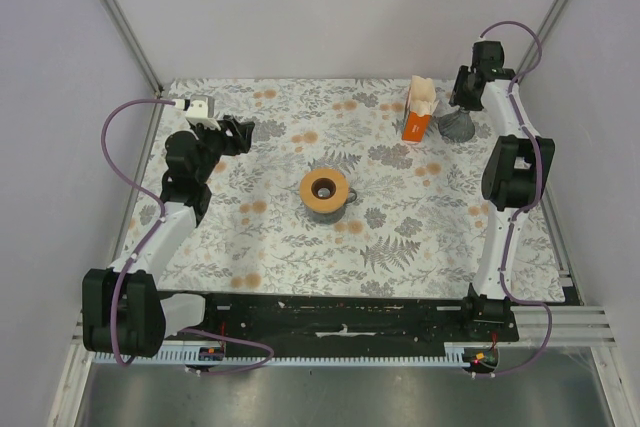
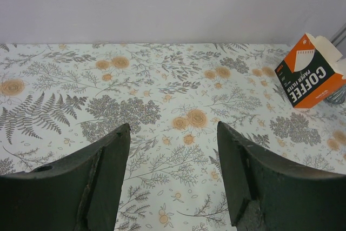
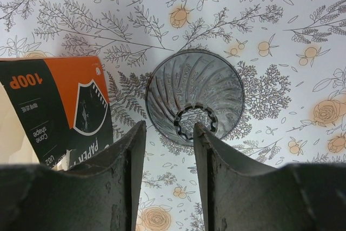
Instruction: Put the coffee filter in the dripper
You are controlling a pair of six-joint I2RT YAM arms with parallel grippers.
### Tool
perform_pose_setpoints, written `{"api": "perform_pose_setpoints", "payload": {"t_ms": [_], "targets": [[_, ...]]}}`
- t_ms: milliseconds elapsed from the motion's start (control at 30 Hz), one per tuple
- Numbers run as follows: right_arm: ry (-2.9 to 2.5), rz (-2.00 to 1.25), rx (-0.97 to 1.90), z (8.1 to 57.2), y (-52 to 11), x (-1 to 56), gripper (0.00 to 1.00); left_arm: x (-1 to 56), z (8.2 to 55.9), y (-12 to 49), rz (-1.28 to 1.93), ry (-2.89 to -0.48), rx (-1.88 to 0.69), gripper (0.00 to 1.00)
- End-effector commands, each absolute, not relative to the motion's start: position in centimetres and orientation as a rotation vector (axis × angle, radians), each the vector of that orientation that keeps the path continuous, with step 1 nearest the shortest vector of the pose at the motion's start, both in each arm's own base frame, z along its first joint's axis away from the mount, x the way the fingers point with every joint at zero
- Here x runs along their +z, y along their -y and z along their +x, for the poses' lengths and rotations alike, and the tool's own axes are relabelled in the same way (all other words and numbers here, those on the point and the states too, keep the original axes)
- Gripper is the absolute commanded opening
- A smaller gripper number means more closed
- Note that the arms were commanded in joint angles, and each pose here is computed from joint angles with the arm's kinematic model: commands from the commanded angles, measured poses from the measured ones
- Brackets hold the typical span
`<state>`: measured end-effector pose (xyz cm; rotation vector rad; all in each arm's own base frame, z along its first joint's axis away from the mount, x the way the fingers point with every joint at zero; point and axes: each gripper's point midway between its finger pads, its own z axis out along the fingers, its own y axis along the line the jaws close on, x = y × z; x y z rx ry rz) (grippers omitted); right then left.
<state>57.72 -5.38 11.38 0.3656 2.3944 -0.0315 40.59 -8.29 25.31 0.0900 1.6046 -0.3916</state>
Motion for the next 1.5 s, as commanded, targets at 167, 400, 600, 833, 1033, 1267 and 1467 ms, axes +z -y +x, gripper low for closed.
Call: {"api": "perform_pose_setpoints", "payload": {"t_ms": [167,400,600,833,1033,1267,1467], "targets": [[-2.369,0.362,-0.066,58.2,5.6,11.5,0.47,27.6,40.8,8.2,0.132,-1.539,-0.359,0.71],[-2.390,0.362,-0.082,57.6,5.7,10.8,0.46,27.7,40.8,8.1,0.130,-1.536,-0.359,0.71],[-2.420,0.346,-0.104,57.2,5.9,9.7,0.44,27.8,40.8,8.1,0.127,-1.536,-0.357,0.71],[-2.438,0.312,-0.107,57.0,5.9,9.1,0.29,28.1,41.0,8.2,0.132,-1.528,-0.362,0.71],[-2.449,0.302,-0.120,56.2,6.0,9.2,0.21,28.1,41.0,8.2,0.131,-1.525,-0.363,0.71],[-2.444,0.298,-0.120,56.2,6.3,9.4,0.18,28.1,40.9,8.1,0.129,-1.524,-0.359,0.71],[-2.438,0.293,-0.116,56.1,7.1,9.9,0.08,28.1,40.9,8.1,0.130,-1.523,-0.355,0.71]]}}
